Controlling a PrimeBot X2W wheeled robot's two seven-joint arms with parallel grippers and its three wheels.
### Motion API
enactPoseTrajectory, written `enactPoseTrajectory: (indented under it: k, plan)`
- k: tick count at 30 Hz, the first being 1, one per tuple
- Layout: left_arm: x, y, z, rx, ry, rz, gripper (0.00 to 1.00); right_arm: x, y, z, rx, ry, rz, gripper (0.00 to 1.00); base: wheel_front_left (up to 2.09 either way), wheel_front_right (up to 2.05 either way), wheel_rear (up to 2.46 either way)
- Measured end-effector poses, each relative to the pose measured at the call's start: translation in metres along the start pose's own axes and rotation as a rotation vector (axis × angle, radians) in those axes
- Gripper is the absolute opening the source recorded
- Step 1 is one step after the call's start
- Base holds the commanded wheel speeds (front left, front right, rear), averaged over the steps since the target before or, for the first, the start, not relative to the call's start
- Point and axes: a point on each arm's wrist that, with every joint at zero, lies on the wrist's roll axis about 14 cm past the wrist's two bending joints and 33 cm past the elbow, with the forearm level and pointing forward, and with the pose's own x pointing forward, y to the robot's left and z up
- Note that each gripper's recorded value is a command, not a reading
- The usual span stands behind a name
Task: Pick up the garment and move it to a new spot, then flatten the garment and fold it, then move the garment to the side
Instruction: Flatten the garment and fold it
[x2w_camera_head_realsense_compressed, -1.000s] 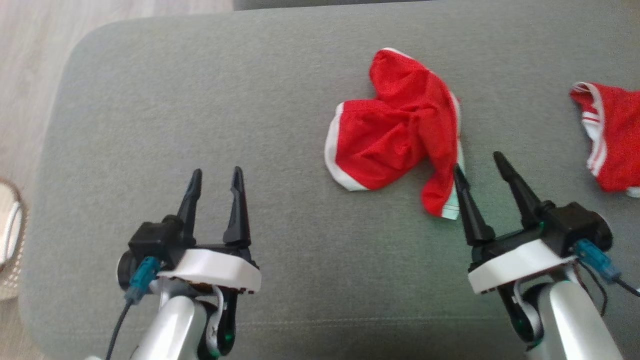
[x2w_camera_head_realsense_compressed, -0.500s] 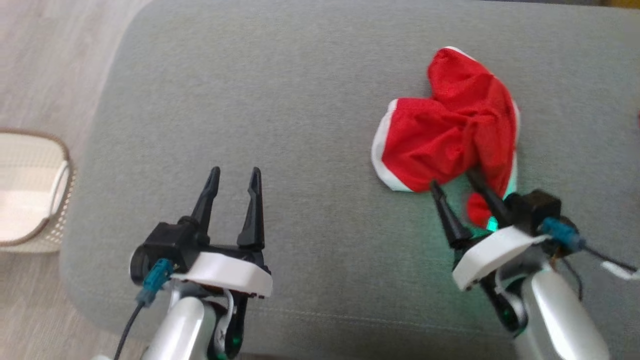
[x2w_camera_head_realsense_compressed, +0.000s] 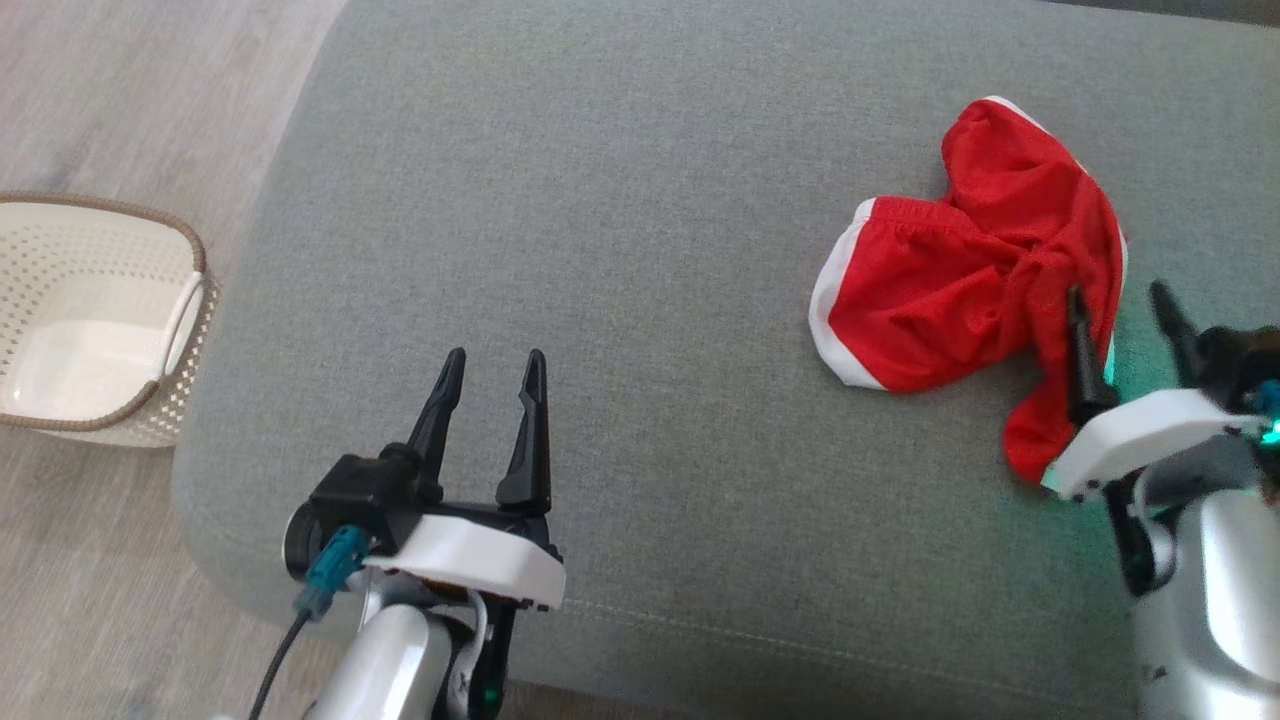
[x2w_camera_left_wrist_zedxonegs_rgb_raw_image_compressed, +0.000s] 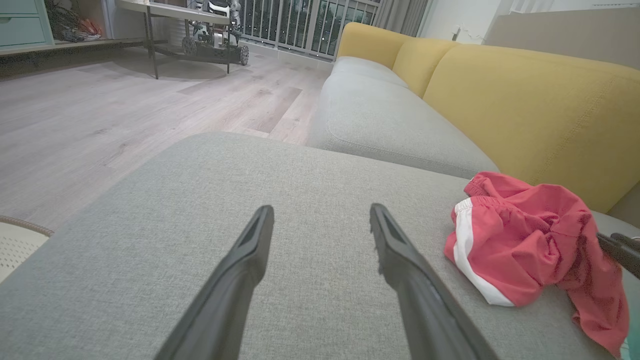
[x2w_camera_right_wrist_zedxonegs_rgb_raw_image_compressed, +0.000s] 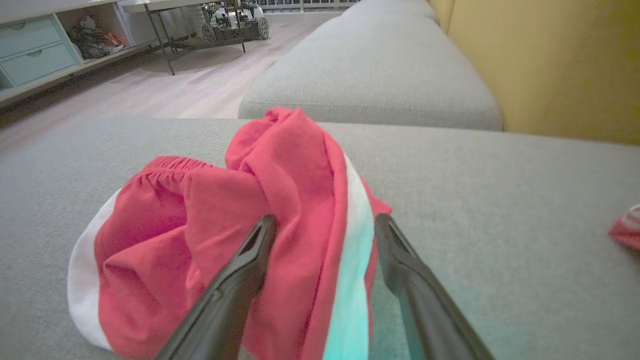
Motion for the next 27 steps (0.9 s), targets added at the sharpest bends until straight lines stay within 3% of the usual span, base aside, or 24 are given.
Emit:
enactPoseTrajectory:
  k: [2,5,6,7,8,11,15,20,27]
  plan:
    - [0.0,-0.001,-0.001,0.0,0.002,-0.002,1.0,-0.001,0.008,-0.013,0.052,0.045,0.02,1.0,0.0,0.0,0.0]
    - [0.002,-0.002,-0.002,0.0,0.006,-0.004,1.0,-0.004,0.03,-0.029,0.021,0.098,0.09,1.0,0.0,0.0,0.0]
    - [0.002,-0.003,-0.003,0.0,0.008,-0.004,1.0,-0.003,0.034,-0.033,0.02,0.111,0.1,0.83,0.0,0.0,0.0]
    - [0.003,-0.003,-0.003,0.0,0.009,-0.007,1.0,-0.002,0.034,-0.036,0.019,0.124,0.101,0.09,0.0,0.0,0.0]
    - [0.003,-0.004,-0.004,-0.001,0.01,-0.01,1.0,0.0,0.033,-0.036,0.015,0.131,0.102,0.0,0.0,0.0,0.0]
    - [0.005,-0.007,-0.004,-0.009,0.012,-0.018,1.0,0.009,0.029,-0.027,0.002,0.109,0.099,0.0,0.0,0.0,0.0]
    - [0.005,-0.01,0.0,-0.011,0.0,-0.027,1.0,0.018,0.025,0.016,-0.052,-0.041,0.109,0.0,0.0,0.0,0.0]
    - [0.0,-0.013,0.009,-0.015,-0.029,-0.037,1.0,0.016,0.055,0.099,-0.157,-0.293,0.206,0.0,0.0,0.0,0.0]
    - [-0.012,-0.01,0.021,-0.031,-0.065,-0.034,1.0,-0.026,0.111,0.23,-0.34,-0.658,0.367,0.0,0.0,0.0,0.0]
